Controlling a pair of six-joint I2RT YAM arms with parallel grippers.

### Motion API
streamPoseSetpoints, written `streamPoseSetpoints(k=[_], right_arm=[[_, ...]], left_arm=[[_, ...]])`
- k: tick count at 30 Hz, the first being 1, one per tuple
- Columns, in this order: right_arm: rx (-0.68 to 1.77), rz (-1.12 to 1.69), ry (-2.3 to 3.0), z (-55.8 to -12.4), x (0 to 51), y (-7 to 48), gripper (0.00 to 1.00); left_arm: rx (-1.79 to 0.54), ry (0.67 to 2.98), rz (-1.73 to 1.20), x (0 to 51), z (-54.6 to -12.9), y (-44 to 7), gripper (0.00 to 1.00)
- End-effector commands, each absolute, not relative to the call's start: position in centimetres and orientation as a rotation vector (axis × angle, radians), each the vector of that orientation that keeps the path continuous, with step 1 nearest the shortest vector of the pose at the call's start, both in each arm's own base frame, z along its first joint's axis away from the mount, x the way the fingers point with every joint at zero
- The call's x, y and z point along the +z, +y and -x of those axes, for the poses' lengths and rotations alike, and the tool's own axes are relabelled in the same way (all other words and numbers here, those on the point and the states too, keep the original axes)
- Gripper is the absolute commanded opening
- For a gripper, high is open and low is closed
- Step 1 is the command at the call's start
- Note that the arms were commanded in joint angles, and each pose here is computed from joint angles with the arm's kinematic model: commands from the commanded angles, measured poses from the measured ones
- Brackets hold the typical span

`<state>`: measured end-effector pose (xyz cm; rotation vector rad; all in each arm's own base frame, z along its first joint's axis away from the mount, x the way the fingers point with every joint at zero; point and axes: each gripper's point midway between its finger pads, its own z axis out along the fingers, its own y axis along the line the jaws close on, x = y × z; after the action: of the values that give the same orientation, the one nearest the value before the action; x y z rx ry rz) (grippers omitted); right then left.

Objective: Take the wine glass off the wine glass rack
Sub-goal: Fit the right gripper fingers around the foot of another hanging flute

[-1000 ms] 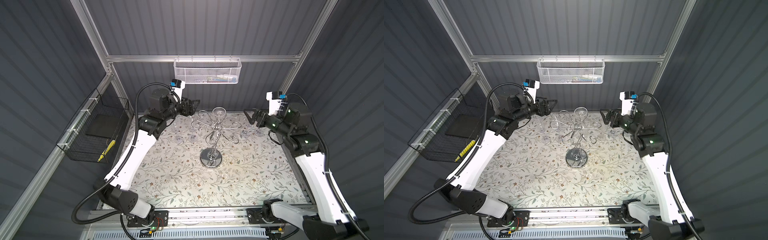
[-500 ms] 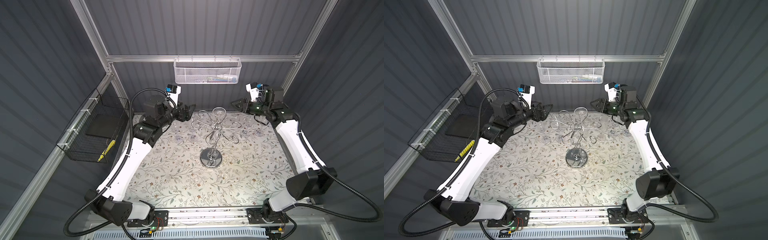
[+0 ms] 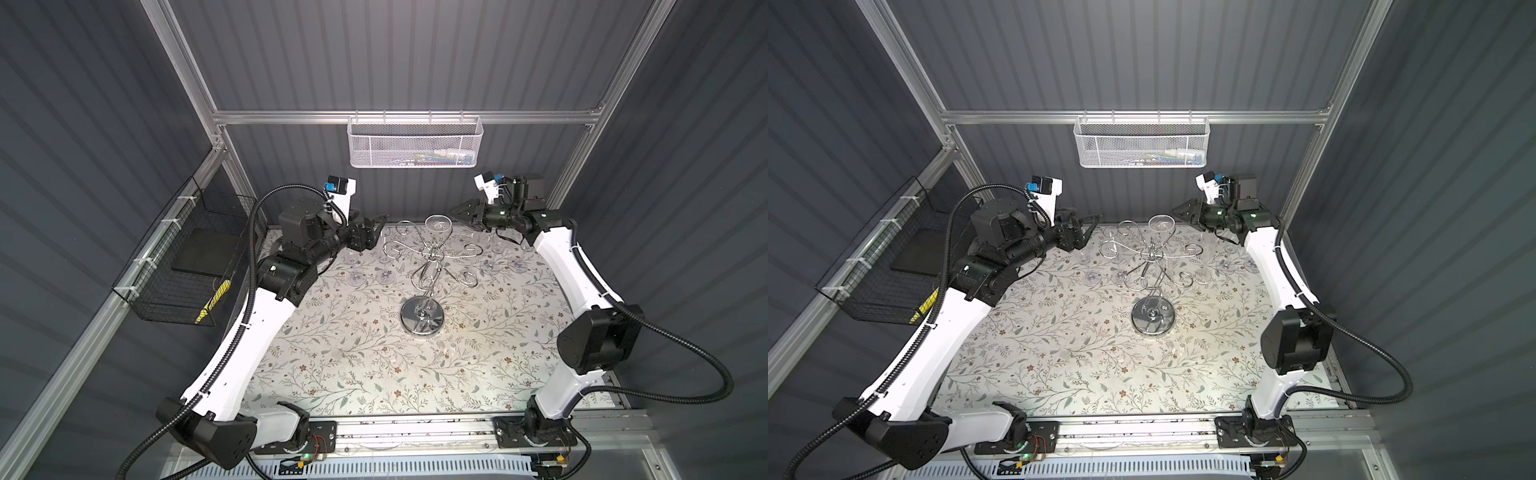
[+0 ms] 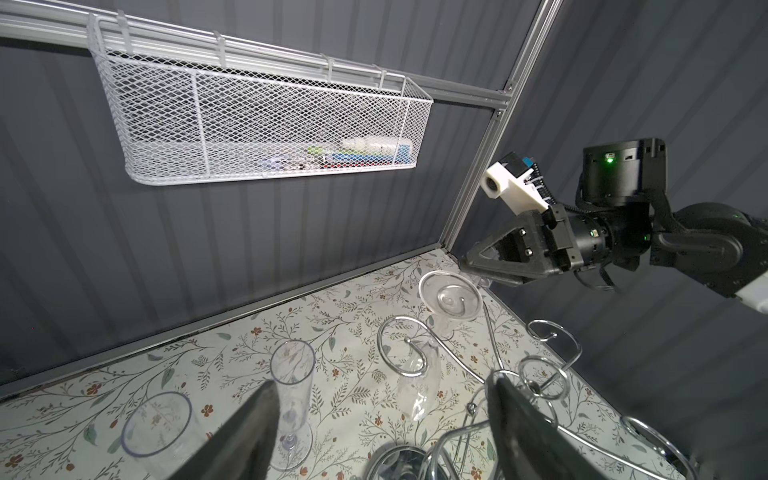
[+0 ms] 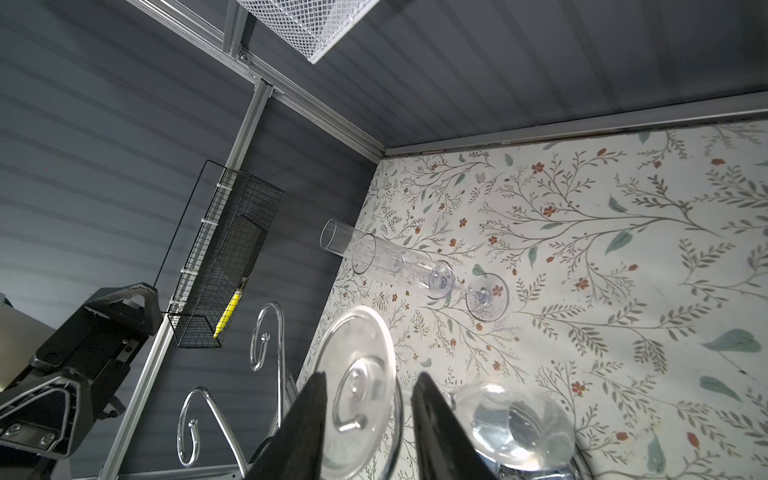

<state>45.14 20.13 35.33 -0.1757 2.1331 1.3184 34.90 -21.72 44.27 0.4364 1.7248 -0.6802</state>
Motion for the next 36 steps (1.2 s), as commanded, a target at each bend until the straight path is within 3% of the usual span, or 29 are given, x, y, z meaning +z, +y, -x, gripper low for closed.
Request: streamPoseSetpoints(k=[1, 20, 36], right_arm=[[1.366, 0.217, 2.105, -44.9, 36.7, 20.8, 0.37], [1.426, 0.254, 2.163, -45.1, 35.0, 22.8, 0.36], [1.423, 0.258, 2.167, -45.1, 34.8, 22.9, 0.21]], left_arm=[[-0.659, 1.719, -0.447, 44.3, -34.3, -21.3, 0.8], [-0.591, 1.714, -0.466, 44.1, -33.4, -20.2, 0.81], [-0.579, 1.728, -0.47, 43.6, -33.5, -20.1, 0.81]])
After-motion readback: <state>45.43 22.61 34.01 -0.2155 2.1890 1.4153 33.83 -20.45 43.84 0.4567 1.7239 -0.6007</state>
